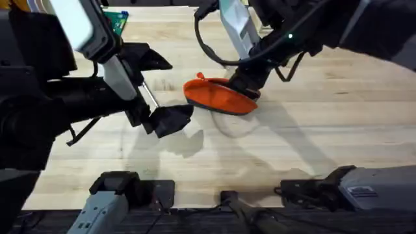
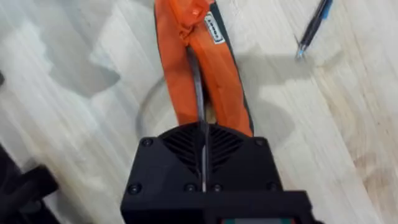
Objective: Unzip the bag, pick up the pens from the table one at a time and place them inside, then zip the bag closed.
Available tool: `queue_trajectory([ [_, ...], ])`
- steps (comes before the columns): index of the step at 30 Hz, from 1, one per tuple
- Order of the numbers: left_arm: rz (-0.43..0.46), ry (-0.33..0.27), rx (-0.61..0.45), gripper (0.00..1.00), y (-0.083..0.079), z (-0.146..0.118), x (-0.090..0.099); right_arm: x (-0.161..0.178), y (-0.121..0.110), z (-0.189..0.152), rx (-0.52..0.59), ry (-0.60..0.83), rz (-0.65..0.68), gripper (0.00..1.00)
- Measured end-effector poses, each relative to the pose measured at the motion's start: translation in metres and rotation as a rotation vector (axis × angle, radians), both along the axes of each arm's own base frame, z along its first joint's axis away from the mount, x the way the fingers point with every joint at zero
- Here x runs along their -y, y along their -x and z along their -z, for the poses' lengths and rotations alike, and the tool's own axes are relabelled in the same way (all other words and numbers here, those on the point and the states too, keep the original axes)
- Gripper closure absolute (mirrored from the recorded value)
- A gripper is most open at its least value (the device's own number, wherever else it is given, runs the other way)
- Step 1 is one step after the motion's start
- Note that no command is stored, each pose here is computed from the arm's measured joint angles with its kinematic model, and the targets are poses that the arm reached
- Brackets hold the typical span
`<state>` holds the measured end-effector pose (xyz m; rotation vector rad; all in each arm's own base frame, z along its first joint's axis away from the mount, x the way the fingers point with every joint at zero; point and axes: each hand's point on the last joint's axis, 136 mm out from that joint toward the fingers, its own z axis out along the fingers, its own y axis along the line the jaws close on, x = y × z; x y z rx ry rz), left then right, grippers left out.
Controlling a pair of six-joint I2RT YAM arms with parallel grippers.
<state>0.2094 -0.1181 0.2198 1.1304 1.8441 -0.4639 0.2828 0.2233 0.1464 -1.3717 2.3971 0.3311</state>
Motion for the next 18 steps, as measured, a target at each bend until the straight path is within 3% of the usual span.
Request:
queue_trajectory([
  [8, 0.0, 0.0, -0.001, 0.007, 0.0, 0.0, 0.0, -0.01, -0.016, -0.002, 0.078, -0.045, -0.011, 0.968],
  [18, 0.0, 0.0, -0.001, 0.007, 0.0, 0.0, 0.0, -0.003, -0.002, 0.013, 0.019, -0.005, -0.025, 0.968],
])
